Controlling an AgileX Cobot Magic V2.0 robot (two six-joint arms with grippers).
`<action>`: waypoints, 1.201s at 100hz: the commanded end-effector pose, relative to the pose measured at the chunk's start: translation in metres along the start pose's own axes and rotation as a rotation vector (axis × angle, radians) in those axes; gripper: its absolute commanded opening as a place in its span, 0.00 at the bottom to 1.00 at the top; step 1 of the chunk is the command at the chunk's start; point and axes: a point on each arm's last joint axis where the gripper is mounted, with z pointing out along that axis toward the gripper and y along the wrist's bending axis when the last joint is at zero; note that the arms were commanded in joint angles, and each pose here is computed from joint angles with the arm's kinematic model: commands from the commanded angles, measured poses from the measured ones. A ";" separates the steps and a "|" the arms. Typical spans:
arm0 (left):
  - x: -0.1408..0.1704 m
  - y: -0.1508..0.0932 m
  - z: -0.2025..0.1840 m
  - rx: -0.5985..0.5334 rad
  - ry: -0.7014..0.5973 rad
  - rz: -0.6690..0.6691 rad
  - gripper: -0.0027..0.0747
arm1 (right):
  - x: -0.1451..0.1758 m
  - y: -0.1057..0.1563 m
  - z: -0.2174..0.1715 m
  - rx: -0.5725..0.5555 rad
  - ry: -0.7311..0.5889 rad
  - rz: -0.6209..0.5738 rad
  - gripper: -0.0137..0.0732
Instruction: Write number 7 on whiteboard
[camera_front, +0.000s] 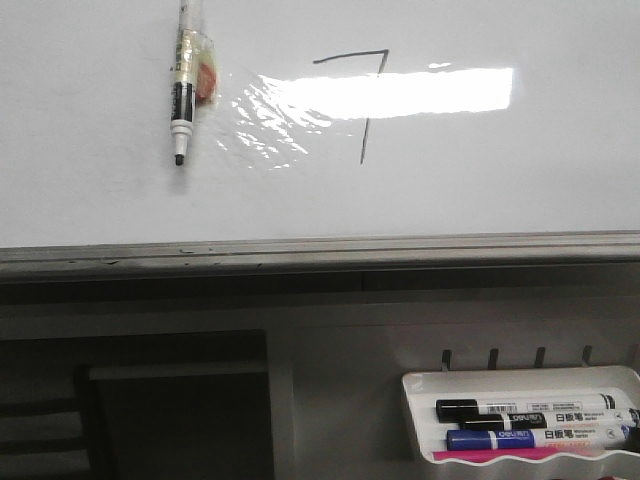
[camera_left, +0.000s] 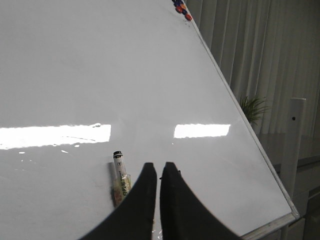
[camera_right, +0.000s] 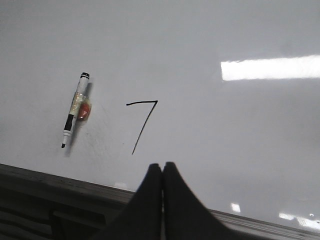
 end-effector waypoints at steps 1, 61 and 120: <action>-0.009 0.001 -0.002 -0.018 -0.042 0.010 0.01 | -0.011 -0.004 0.000 0.045 -0.056 0.007 0.08; -0.009 0.001 -0.002 -0.020 -0.039 -0.024 0.01 | -0.012 -0.003 0.000 0.036 -0.065 0.040 0.08; -0.006 -0.002 0.001 0.005 -0.029 0.163 0.01 | -0.012 -0.003 0.000 0.036 -0.065 0.040 0.08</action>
